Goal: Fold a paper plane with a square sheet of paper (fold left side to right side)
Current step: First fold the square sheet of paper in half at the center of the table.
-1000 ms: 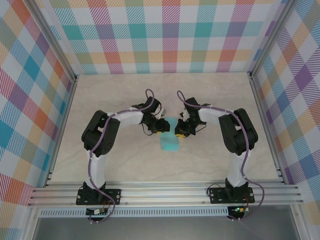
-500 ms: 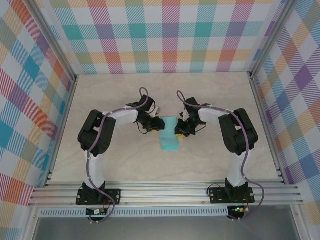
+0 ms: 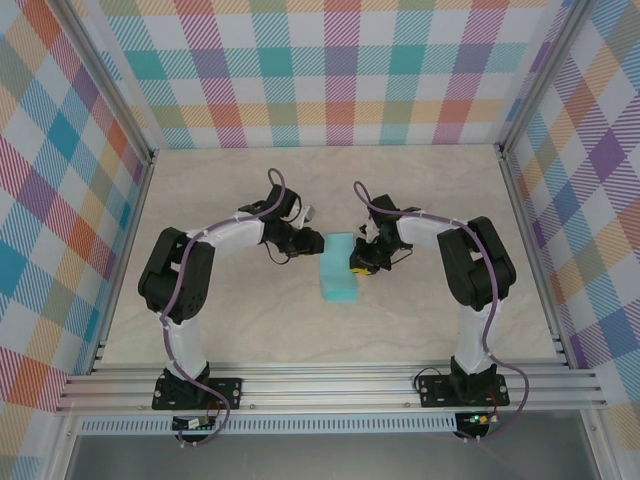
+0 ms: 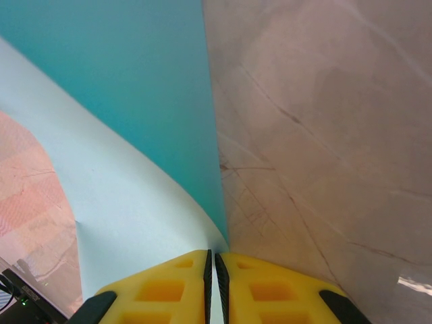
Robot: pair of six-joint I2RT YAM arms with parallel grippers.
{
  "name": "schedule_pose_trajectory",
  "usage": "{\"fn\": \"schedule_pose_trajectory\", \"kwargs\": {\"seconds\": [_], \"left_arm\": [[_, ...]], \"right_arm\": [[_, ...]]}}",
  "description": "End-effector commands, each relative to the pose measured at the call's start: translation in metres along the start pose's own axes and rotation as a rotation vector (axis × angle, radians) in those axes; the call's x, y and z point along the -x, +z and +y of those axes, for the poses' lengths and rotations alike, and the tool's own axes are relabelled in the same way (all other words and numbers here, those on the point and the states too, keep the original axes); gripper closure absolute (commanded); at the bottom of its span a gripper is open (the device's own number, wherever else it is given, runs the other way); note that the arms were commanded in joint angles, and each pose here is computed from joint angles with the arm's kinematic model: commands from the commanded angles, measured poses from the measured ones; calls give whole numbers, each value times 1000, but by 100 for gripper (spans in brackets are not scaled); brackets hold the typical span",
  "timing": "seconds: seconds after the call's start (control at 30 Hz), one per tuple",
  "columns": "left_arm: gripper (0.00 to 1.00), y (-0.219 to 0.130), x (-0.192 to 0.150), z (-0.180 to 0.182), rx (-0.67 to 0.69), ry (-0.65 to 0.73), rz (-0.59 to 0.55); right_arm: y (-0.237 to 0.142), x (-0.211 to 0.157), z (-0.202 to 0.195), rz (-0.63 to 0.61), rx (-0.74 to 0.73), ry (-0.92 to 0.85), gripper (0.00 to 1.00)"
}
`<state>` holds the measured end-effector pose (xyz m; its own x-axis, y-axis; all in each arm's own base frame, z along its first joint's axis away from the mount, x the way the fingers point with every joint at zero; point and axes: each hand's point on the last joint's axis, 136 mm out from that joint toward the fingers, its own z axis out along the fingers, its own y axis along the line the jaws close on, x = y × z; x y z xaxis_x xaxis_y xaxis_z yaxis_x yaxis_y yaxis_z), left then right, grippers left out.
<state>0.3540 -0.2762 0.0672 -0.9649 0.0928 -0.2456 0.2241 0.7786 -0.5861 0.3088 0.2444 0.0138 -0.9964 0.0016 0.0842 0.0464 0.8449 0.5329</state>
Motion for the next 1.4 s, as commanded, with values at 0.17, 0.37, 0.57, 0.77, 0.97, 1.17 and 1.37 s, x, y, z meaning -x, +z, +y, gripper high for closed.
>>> {"fn": "schedule_pose_trajectory", "kwargs": {"seconds": [0.17, 0.37, 0.57, 0.77, 0.97, 1.17, 1.37], "left_arm": [[64, 32, -2, -23, -61, 27, 68], [65, 45, 0, -2, 27, 8, 73], [65, 50, 5, 21, 75, -41, 67], [64, 48, 18, 35, 82, -74, 49], [62, 42, 34, 43, 86, -93, 19], [62, 24, 45, 38, 63, -82, -27], [67, 4, 43, 8, -46, -40, -69]], "right_arm": [[18, -21, -41, 75, -154, 58, 87], [17, -21, -40, 73, -152, 57, 87], [18, -22, -41, 78, -155, 57, 87], [19, -23, -43, 80, -158, 56, 87], [19, -23, -43, 80, -161, 57, 87], [19, -24, -44, 76, -161, 61, 87], [18, -22, -42, 70, -161, 57, 87]]}}
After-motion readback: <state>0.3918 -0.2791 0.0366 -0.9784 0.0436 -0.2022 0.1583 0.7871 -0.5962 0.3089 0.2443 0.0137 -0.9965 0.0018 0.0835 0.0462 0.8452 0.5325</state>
